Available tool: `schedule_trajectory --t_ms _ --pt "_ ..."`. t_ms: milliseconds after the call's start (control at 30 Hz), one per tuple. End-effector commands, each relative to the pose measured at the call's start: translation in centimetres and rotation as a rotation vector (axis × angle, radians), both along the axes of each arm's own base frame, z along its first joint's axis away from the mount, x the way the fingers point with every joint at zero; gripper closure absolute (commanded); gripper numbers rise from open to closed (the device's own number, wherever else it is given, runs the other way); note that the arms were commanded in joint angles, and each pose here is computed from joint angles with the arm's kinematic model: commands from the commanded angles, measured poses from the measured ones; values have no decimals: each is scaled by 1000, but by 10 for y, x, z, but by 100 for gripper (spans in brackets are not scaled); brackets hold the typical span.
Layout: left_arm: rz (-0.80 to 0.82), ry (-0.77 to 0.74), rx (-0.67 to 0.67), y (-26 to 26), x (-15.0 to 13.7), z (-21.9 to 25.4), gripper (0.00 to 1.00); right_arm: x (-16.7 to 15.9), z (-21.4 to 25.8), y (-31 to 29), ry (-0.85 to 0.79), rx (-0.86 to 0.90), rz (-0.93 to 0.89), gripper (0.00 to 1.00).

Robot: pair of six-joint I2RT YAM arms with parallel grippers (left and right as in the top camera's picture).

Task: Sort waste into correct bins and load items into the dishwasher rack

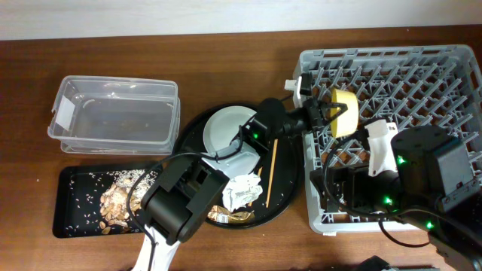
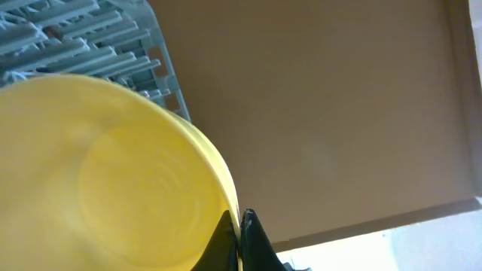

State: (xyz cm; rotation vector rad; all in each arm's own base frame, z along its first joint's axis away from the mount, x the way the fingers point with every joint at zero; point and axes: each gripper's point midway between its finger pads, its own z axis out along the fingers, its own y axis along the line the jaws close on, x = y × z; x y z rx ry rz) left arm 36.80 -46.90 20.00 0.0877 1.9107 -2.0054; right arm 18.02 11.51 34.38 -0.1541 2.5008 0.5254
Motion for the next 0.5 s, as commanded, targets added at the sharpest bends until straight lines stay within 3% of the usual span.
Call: schedule_trajectory --t_ms 0,133,333,400,467 --pt "-31 12 12 -6 -5 -10 100 -1 1 -1 -7 -4 -1 2" --pt "-72 23 25 -12 -16 -13 100 -1 1 -1 -7 -4 -2 2" --pt "57 61 26 30 38 -17 98 -1 1 -1 -7 -4 -2 2" --pt "61 66 26 37 44 -17 89 -1 1 -1 -8 -4 -2 2" --pt "43 70 26 38 42 -17 59 -1 1 -1 -7 -4 -2 2"
